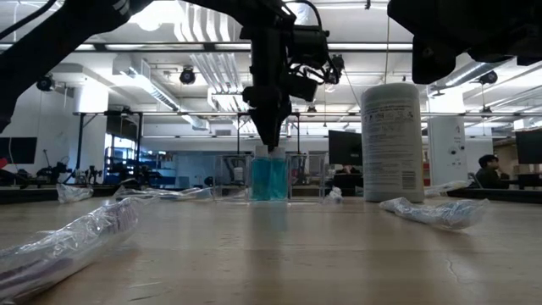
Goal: Pick & Place toothbrushing station
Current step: Put the mouthwash into the transparent organizer
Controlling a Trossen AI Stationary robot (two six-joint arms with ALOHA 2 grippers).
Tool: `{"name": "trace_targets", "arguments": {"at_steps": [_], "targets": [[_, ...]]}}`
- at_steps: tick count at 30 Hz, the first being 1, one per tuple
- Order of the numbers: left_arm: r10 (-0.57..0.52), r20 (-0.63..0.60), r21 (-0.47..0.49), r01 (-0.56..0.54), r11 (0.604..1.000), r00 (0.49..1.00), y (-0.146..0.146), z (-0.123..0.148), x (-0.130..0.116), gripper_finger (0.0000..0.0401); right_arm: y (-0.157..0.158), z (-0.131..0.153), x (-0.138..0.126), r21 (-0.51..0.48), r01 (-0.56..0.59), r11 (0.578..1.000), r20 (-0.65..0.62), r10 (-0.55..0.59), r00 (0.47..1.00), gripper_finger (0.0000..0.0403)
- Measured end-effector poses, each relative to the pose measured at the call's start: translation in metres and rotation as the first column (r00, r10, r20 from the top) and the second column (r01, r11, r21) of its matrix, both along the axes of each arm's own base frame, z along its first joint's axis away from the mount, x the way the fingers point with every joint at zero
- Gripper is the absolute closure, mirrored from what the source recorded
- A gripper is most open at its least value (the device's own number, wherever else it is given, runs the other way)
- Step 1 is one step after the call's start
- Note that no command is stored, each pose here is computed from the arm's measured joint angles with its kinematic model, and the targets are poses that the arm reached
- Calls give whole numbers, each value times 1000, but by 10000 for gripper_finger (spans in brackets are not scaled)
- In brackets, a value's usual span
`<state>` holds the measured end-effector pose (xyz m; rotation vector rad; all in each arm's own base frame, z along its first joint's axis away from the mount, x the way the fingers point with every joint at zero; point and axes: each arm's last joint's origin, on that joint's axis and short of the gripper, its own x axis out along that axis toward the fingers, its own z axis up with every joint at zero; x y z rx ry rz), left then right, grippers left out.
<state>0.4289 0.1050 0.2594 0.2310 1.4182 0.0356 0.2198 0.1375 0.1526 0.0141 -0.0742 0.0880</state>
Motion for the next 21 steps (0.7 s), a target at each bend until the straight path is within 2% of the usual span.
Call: {"name": "trace_targets", "arguments": {"at_steps": [6,11,16,18,21], "targets": [[18,12,-1,-18,1000,1000,-5,35,-15,219,0,0,0,3,0,1000,2,0,1000,394],[98,8,-26,-98,995,995,-17,87,-53,220,0,1,0,14,0,1000,4,0,1000,394],[94,248,-114,-68,991,964,-49,158,-118,244,1,1,1,18,-1,1000,7,1,1000,394],[108,364,-138,-62,989,925,-64,180,-151,264,1,3,2,21,-1,1000,12,1,1000,394],[141,527,-190,-45,981,838,-86,196,-199,300,2,4,3,26,-2,1000,16,1,1000,394]]}}
